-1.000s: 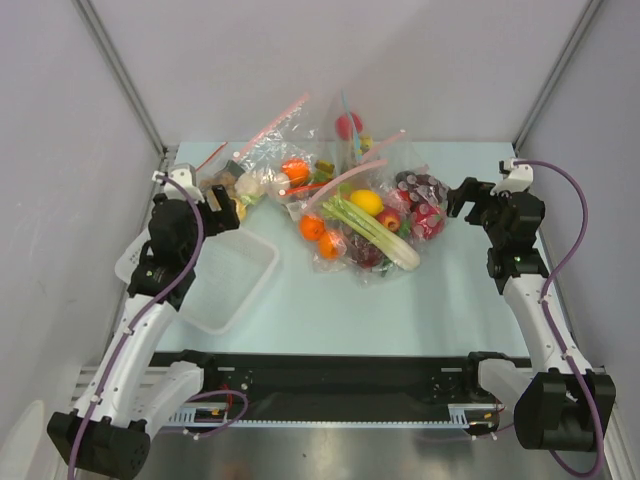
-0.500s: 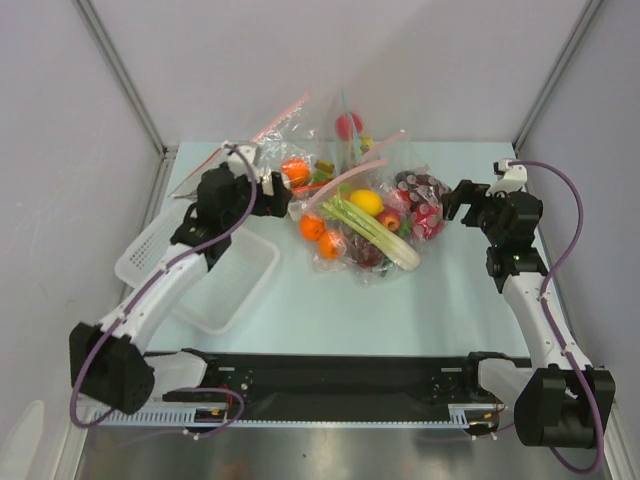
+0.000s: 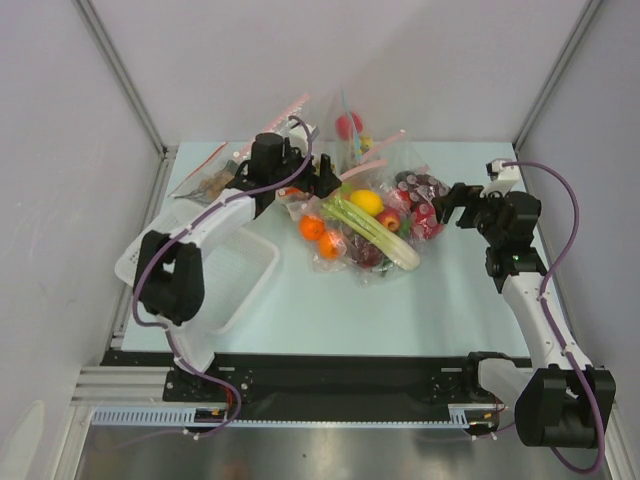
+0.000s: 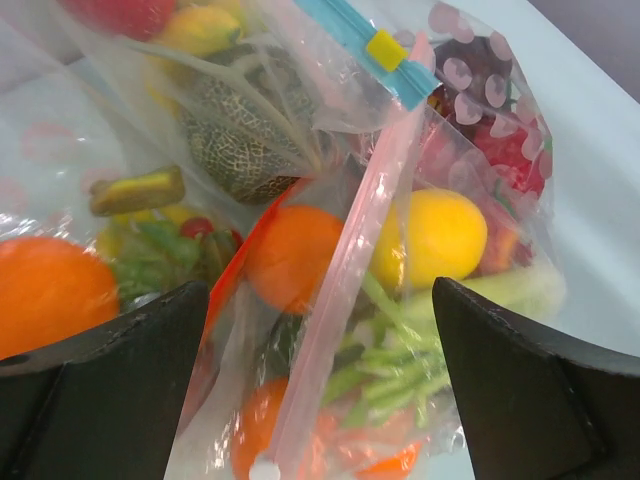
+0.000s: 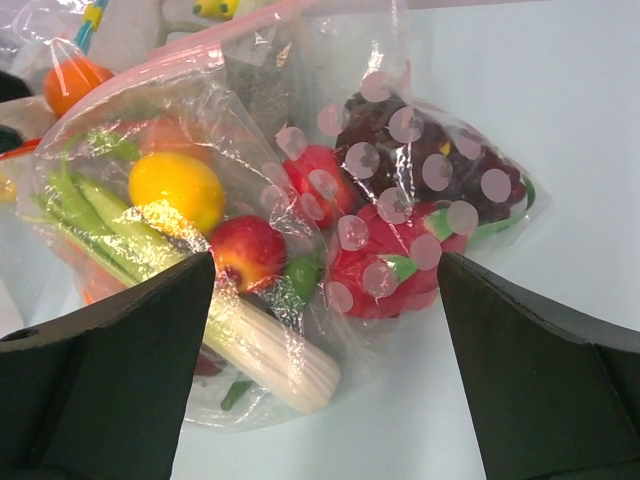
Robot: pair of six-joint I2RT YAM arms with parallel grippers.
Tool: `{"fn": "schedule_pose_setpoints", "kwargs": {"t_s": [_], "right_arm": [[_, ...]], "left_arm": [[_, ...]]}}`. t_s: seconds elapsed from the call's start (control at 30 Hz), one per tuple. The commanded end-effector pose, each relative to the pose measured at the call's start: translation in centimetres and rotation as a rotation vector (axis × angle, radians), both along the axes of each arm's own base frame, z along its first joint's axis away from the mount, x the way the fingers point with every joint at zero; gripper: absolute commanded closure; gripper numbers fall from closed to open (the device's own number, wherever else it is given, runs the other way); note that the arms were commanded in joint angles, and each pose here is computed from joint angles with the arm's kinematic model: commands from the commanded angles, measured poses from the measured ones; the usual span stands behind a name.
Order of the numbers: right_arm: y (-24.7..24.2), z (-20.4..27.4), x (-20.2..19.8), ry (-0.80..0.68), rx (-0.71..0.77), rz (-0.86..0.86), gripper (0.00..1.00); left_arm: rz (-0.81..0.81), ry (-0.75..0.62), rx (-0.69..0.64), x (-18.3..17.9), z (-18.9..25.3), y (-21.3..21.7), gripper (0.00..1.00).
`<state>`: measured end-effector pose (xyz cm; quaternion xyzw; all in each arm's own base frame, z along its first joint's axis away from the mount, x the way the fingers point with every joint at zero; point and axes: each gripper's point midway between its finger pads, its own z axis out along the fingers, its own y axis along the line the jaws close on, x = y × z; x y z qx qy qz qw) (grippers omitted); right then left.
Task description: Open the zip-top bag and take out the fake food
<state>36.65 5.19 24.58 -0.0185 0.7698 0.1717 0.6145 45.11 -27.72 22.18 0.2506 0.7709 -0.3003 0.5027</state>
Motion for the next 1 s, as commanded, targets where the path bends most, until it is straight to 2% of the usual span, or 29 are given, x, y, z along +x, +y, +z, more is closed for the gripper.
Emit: {"fn": "schedule_pose_setpoints", "kwargs": {"t_s": [0.0,0.2,0.3,0.33,0.4,0.47,0.5,0.57,0.6,0.63,0.67,0.7,0.97], "right_arm": [[0.9,2.5,0.2,-0.070,-0.003,0.051,0.00],[1.2,2.2,0.3,-0.063,0.001,0.064,0.00],[1.4,1.9,0.4,-0.054,0.001,0.073,0.00],[1.4,1.9,0.4,-0.052,0.003,0.075,0.01],[1.5,1.8,0.4,-0.049,0.004,0.081,0.00],[1.7,1.8,0.4,-0.048,0.005,0.090,0.00],[1.8,1.8,0.4,-0.048,0.004,0.093,0.00],[2.1,2.0,0.3,-0.053,-0.002,0.106,0.00],[2.1,2.1,0.3,-0.056,-0.006,0.112,0.00],[2.4,2.3,0.2,-0.062,-0.008,0.125,0.00],[2.5,2.3,0.2,-0.061,-0.007,0.131,0.00],[2.6,2.6,0.2,-0.068,-0.011,0.139,0.00],[8.8,8.0,-1.9,-0.214,-0.077,0.443,0.00]], "left_arm": [[-0.105,-0.027,-0.036,0.7,1.4,-2.1,0.00],[-0.136,0.032,-0.021,1.1,-0.5,-2.7,0.00],[-0.187,0.054,-0.036,0.3,-0.9,-3.3,0.05],[-0.199,0.064,-0.039,0.1,-1.2,-3.4,0.16],[-0.233,0.082,-0.048,-0.5,-1.4,-3.7,0.33],[-0.262,0.098,-0.051,-1.0,-1.8,-3.9,0.42],[-0.277,0.102,-0.051,-1.2,-2.0,-4.0,0.52],[-0.323,0.114,-0.057,-2.0,-2.1,-4.3,0.60],[-0.337,0.114,-0.058,-2.2,-2.1,-4.4,0.75],[-0.352,0.117,-0.057,-2.5,-2.2,-4.4,0.86],[-0.358,0.111,-0.058,-2.6,-2.0,-4.4,0.95],[-0.364,0.109,-0.058,-2.7,-1.9,-4.4,1.00],[-0.527,-0.005,-0.101,-5.6,2.5,-5.0,1.00]]}}
